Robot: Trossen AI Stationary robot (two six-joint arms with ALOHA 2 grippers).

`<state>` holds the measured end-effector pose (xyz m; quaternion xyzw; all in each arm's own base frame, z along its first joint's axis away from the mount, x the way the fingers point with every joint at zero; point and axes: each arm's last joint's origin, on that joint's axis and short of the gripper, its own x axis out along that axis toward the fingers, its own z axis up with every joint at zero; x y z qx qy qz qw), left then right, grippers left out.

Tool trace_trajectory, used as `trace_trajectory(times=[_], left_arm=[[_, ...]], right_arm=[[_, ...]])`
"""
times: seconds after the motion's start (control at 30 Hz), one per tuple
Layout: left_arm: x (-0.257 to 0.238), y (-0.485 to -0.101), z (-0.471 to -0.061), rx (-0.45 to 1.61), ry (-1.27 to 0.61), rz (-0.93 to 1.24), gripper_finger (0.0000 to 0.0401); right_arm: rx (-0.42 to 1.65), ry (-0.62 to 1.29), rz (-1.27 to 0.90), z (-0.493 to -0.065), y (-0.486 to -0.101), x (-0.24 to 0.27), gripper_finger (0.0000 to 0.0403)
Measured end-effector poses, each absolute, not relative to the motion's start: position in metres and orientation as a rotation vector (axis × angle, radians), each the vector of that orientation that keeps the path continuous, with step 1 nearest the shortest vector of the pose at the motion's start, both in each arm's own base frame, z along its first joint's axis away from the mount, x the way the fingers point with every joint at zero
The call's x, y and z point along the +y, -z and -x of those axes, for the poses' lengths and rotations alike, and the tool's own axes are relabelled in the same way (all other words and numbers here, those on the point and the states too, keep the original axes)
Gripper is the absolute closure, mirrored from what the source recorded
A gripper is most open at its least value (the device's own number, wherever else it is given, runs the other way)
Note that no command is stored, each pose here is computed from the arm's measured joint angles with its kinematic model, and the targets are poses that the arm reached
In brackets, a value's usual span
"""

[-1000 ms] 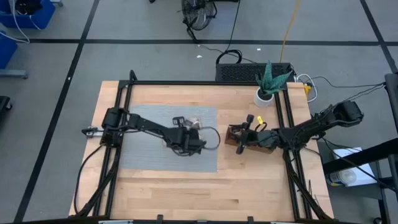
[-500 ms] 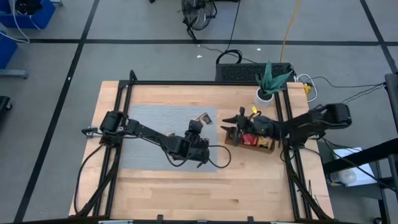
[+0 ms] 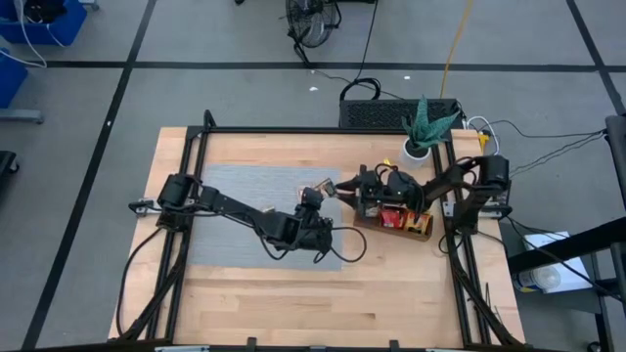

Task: Pick & Place Tea
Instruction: Put the brown tea bag into the left section of the wooden organizer

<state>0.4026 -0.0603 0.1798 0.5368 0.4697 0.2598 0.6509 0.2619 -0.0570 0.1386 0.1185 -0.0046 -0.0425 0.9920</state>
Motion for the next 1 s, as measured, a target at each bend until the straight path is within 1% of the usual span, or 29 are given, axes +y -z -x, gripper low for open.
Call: trace_trajectory(times=[0.1,0.37,0.57,0.87,0.93,1.0], left_arm=[[-0.058,-0.18,-0.403,1.071,-0.596,-1.212,0.0395],[-0.048,-0.175,-0.399,1.109,-0.65,-1.234,0.0395],[-0.048,-0.176,-0.401,1.089,-0.638,-1.205,0.0395],[-0.048,-0.177,-0.403,1.078,-0.635,-1.205,0.0396],[-0.048,-0.177,-0.403,1.077,-0.636,-1.203,0.0396],[-0.048,-0.177,-0.402,1.077,-0.636,-1.203,0.0395]], right_arm=[[-0.008,0.048,-0.268,-0.266,-0.138,-0.057,0.0273],[0.019,0.021,-0.289,-0.265,-0.138,-0.055,0.0273],[-0.029,0.013,-0.271,-0.265,-0.142,-0.055,0.0273],[-0.065,0.087,-0.195,-0.277,-0.152,-0.06,0.0274],[-0.056,0.088,-0.188,-0.278,-0.152,-0.06,0.0279],[-0.044,0.089,-0.19,-0.278,-0.151,-0.061,0.0294]])
